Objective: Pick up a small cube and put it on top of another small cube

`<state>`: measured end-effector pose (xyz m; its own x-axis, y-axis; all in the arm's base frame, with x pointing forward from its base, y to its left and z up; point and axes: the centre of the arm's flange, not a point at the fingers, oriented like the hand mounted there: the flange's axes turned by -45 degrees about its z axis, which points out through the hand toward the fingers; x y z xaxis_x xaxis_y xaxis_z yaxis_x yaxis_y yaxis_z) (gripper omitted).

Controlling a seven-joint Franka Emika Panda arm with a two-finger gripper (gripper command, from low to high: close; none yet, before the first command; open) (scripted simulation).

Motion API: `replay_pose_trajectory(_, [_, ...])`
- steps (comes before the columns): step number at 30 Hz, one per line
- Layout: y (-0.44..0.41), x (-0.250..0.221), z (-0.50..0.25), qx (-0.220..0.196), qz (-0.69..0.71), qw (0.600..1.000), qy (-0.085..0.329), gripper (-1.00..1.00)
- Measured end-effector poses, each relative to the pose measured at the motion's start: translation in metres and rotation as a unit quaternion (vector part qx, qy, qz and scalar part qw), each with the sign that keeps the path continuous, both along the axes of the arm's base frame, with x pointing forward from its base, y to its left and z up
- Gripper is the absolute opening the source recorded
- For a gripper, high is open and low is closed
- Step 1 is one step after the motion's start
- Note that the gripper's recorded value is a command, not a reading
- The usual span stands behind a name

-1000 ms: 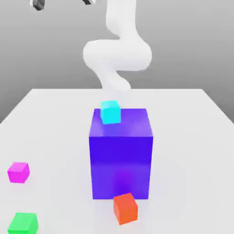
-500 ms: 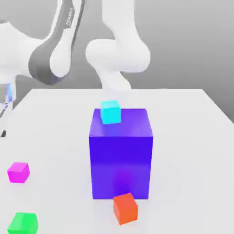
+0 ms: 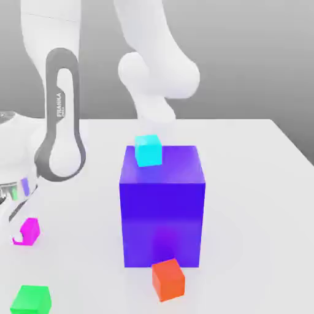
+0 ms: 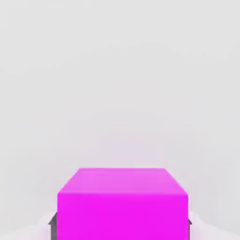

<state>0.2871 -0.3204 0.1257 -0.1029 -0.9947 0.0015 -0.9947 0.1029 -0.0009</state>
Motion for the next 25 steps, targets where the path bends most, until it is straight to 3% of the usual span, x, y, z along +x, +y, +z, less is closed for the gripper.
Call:
replay_pose_trajectory(7, [0.0,0.005,0.062,0.0,0.006,1.0,0.0,-1.0])
replay_pose_trajectory(17, [0.076,0.189,0.113,0.001,0.238,0.971,0.0,-1.0])
replay_pose_trajectory(21, [0.088,0.207,0.07,0.001,0.261,0.965,0.0,-1.0])
replay_pose_trajectory(22, [0.089,0.207,0.059,0.001,0.262,0.965,0.0,1.0])
replay_pose_trajectory(25, [0.089,0.207,0.059,0.001,0.262,0.965,0.0,1.0])
